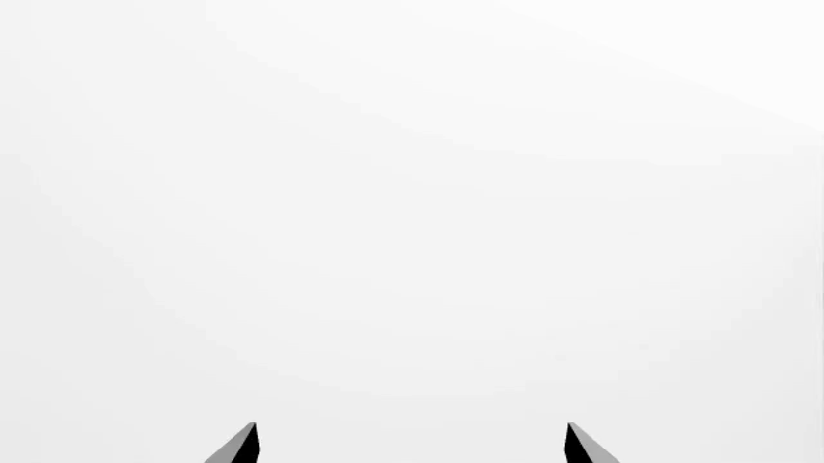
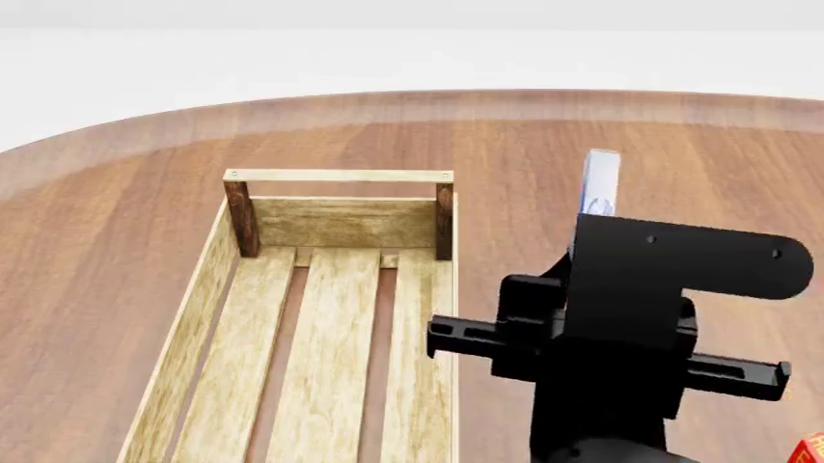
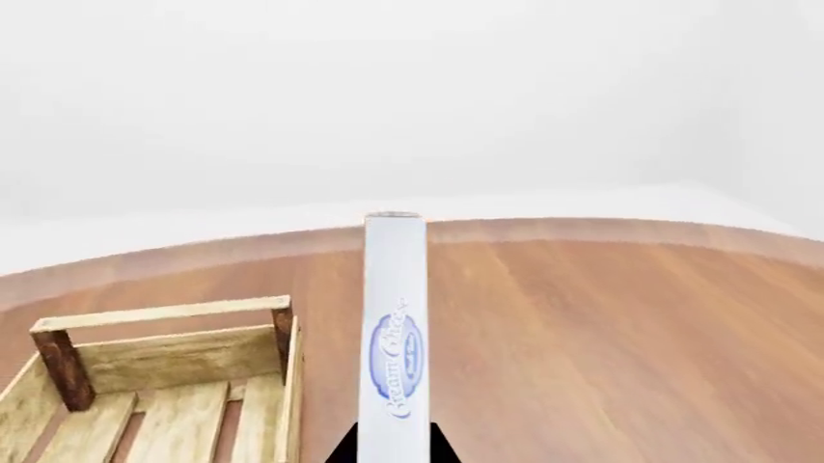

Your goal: Pick up the cream cheese and put it in the tray.

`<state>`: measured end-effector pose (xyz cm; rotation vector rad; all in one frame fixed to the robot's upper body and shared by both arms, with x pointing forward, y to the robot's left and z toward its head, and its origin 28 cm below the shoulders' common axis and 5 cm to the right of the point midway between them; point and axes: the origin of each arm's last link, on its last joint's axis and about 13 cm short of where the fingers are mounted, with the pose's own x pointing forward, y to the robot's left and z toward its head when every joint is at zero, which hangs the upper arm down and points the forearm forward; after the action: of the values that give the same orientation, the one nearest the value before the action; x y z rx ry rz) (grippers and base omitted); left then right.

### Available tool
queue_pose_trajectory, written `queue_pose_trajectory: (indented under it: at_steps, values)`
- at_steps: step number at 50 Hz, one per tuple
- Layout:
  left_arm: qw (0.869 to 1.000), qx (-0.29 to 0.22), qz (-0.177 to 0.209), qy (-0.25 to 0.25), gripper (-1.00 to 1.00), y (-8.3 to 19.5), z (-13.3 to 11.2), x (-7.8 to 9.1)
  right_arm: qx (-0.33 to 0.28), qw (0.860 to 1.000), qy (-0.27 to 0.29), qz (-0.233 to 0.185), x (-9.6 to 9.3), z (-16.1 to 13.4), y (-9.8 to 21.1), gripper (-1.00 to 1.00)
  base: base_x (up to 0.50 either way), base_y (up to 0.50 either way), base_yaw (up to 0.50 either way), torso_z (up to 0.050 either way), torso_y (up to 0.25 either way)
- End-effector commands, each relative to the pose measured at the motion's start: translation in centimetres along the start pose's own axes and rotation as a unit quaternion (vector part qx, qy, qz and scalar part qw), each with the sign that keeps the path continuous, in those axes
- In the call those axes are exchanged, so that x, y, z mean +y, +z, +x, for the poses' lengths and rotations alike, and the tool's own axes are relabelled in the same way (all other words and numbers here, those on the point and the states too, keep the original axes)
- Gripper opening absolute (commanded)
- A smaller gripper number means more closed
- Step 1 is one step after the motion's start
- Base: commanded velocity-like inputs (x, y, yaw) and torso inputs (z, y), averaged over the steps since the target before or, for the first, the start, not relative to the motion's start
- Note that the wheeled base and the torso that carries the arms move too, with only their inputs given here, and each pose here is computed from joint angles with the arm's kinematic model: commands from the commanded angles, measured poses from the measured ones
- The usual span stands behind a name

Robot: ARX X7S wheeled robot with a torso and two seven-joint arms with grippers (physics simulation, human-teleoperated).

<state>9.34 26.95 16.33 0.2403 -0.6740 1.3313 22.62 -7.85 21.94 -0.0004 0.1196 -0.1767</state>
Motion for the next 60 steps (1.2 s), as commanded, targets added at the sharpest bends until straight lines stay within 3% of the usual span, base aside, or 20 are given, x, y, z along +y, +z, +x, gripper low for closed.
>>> queue_pose_trajectory:
  at_steps: [1, 9, 12, 14, 17, 25, 39, 60]
  values:
    - [1.000, -0.008, -0.008, -0.003, 1.00, 0.2, 0.1, 0.0, 0.013, 0.998, 0.049, -0.046, 1.3, 3.4, 1.7, -1.00, 0.00, 0.00, 0.00, 0.000, 0.000]
    - [1.000, -0.008, -0.008, -0.003, 1.00, 0.2, 0.1, 0.0, -0.001, 0.992, 0.082, -0.092, 2.4, 3.9, 2.9, -1.00, 0.00, 0.00, 0.00, 0.000, 0.001]
    - [1.000, -0.008, -0.008, -0.004, 1.00, 0.2, 0.1, 0.0, 0.003, 0.990, 0.132, -0.046, 2.8, 4.1, 3.4, -1.00, 0.00, 0.00, 0.00, 0.000, 0.000]
    - [1.000, -0.008, -0.008, -0.003, 1.00, 0.2, 0.1, 0.1, -0.056, 0.978, 0.130, -0.152, 3.4, 4.3, 3.1, -1.00, 0.00, 0.00, 0.00, 0.000, 0.000]
    - [1.000, -0.008, -0.008, -0.003, 1.00, 0.2, 0.1, 0.1, 0.005, 0.978, 0.188, -0.089, 3.8, 4.4, 2.9, -1.00, 0.00, 0.00, 0.00, 0.000, 0.000]
    - [1.000, -0.006, -0.007, -0.002, 1.00, 0.1, 0.1, 0.0, 0.016, 0.966, 0.253, -0.042, 4.5, 4.9, 3.6, -1.00, 0.00, 0.00, 0.00, 0.000, 0.001]
    - [1.000, -0.007, -0.009, -0.001, 1.00, 0.1, 0.2, 0.1, 0.082, 0.946, 0.310, -0.043, 6.2, 6.6, 4.6, -1.00, 0.00, 0.00, 0.00, 0.000, 0.000]
    - [1.000, -0.008, -0.008, -0.003, 1.00, 0.2, 0.1, 0.0, 0.148, 0.942, 0.301, -0.032, 7.2, 10.3, 4.5, -1.00, 0.00, 0.00, 0.00, 0.000, 0.000]
